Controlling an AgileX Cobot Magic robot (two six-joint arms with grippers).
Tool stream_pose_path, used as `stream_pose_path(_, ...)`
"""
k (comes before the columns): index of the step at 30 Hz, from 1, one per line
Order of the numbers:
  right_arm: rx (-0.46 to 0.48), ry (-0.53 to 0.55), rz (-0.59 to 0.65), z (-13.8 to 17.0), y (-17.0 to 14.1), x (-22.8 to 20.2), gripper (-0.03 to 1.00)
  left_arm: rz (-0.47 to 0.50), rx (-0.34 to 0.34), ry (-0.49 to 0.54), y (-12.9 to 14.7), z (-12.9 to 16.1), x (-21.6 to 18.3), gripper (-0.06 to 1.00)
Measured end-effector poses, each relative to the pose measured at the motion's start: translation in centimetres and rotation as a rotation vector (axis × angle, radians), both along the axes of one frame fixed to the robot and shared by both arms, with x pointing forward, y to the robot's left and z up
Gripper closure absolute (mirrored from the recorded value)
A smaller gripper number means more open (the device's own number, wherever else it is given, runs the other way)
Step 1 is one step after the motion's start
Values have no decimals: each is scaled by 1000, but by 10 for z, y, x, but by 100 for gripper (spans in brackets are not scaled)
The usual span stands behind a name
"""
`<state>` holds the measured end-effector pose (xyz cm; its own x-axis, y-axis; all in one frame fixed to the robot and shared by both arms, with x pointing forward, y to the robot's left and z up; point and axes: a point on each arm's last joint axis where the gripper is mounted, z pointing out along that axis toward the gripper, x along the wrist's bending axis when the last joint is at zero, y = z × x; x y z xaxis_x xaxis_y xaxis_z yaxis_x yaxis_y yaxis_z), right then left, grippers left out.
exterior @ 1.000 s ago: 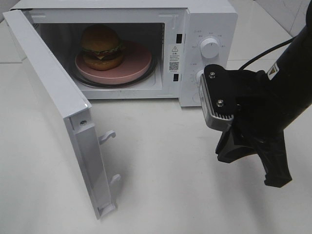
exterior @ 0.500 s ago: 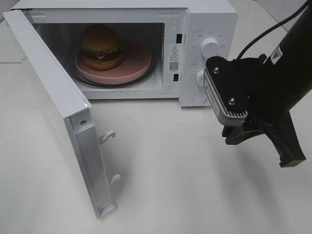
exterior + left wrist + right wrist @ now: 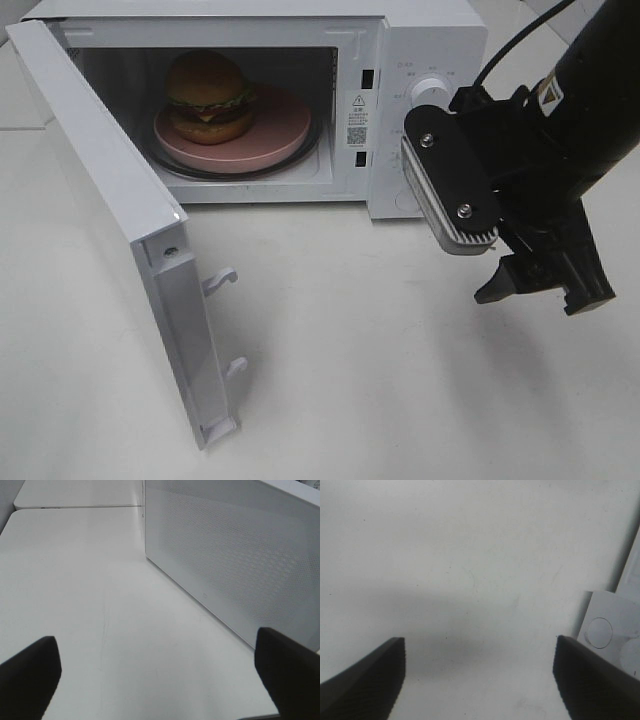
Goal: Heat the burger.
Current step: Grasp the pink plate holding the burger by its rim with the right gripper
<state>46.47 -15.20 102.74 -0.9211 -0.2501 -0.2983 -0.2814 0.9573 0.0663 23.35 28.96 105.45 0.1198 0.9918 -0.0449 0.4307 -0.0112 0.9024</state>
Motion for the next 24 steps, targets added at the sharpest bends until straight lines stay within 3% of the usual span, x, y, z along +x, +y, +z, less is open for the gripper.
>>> stream_pose_path(8, 2, -17, -10, 0, 2, 1, 12, 0, 0, 0, 0, 0, 0, -5)
stream_pose_path(18, 62, -205, 6, 18, 10, 21, 12, 0, 0, 0, 0, 0, 0, -5)
stream_pose_path(24, 73, -243, 19, 15, 19, 35, 12, 0, 0, 0, 0, 0, 0, -5)
